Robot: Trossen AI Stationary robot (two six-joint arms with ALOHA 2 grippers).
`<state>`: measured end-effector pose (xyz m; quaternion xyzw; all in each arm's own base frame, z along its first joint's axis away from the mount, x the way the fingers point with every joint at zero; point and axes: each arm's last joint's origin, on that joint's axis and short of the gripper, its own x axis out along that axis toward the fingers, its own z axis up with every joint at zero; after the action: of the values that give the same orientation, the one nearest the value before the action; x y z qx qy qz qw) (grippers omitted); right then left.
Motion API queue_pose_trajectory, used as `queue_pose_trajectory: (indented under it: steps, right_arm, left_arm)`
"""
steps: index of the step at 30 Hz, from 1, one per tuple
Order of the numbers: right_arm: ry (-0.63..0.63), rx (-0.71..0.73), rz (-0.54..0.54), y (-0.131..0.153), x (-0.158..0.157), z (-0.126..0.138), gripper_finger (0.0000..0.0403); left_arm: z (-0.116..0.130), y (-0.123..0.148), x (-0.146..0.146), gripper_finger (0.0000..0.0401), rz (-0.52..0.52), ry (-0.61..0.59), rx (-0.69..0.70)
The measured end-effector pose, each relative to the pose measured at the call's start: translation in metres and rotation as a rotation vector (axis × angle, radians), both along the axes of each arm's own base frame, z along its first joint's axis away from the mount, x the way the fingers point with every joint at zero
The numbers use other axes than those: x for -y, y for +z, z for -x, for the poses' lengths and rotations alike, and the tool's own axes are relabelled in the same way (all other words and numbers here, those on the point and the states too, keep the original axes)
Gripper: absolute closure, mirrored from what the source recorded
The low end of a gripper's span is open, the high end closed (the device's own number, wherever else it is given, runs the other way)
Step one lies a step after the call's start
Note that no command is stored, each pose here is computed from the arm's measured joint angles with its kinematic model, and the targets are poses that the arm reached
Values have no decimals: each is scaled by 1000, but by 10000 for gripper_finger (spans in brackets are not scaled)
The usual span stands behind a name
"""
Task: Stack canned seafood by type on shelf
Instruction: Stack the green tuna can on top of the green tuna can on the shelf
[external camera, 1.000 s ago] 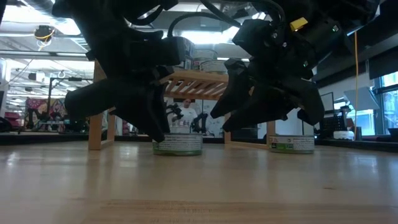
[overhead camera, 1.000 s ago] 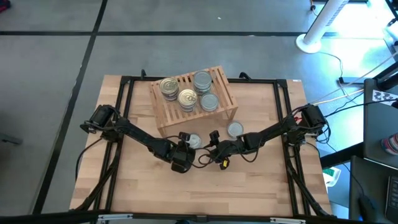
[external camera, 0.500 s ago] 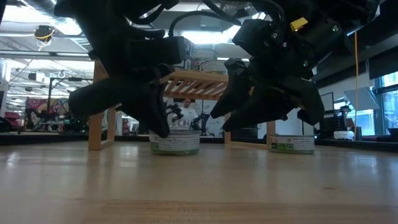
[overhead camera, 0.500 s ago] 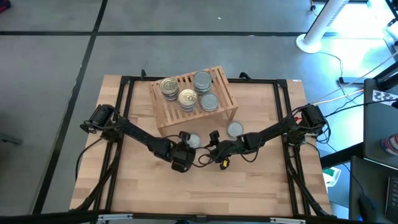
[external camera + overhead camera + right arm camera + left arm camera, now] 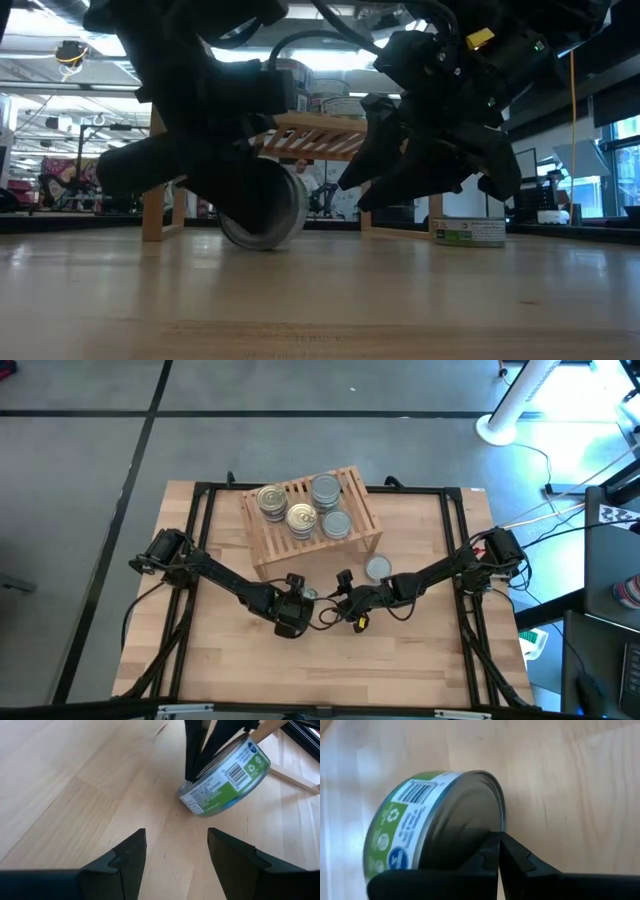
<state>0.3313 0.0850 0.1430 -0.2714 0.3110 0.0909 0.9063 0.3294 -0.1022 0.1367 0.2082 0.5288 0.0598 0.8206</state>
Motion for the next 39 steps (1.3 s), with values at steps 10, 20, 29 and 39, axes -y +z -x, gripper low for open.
queue_pose_trajectory:
  steps: [10,20,29,39]
  right_arm:
    - [6,-1,-4,0,0,0,194]
    - [-1,-1,-12,0,0,0,194]
    - [-362,29,-351,0,15,-3,194]
    - [-284,71,-568,9,13,-10,194]
  left_arm:
    - [0,1,0,400,-4,10,9]
    - [-1,1,0,401,-5,11,14]
    - [-1,2,0,401,-6,12,16]
    - [-1,2,0,401,-6,11,17]
